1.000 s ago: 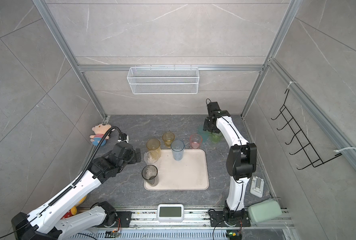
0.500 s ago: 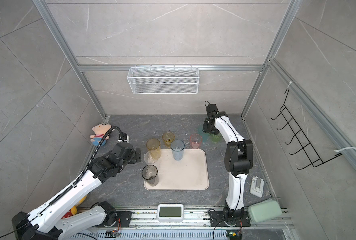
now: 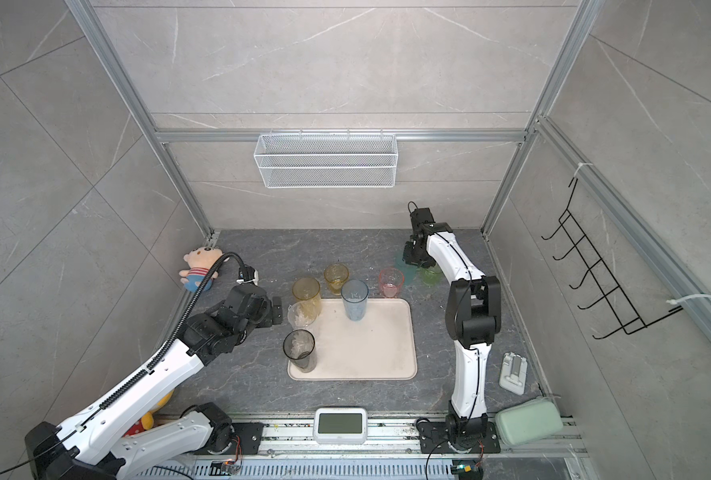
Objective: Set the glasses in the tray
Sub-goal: 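Lower the right gripper over the teal glass and close on it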
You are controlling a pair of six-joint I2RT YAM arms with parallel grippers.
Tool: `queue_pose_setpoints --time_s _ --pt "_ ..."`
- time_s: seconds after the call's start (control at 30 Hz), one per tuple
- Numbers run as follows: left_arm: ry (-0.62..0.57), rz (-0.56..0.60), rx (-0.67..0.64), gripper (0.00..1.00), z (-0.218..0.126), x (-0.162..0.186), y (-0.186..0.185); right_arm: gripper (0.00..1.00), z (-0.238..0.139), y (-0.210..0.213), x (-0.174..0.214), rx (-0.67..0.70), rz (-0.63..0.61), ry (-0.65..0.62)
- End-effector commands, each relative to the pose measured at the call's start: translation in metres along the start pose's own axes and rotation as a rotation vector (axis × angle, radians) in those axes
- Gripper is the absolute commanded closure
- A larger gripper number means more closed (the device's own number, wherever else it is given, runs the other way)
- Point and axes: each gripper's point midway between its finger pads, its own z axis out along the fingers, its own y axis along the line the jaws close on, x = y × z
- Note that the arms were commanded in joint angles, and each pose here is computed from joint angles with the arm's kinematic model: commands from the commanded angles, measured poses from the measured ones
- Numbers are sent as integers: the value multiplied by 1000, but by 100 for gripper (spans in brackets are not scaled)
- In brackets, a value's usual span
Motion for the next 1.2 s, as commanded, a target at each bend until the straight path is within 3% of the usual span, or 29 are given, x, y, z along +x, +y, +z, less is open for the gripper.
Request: queue_pose_setpoints --time_s 0.0,0.7,1.17 --pt "-14 -28 10 1 2 -3 -2 67 0 2 -6 -14 23 -5" --pt "-18 -31 20 1 1 -5 -4 85 5 4 -4 -21 17 9" --pt "-20 -31 28 1 0 -7 -5 96 -27 -3 -9 -1 16 -46"
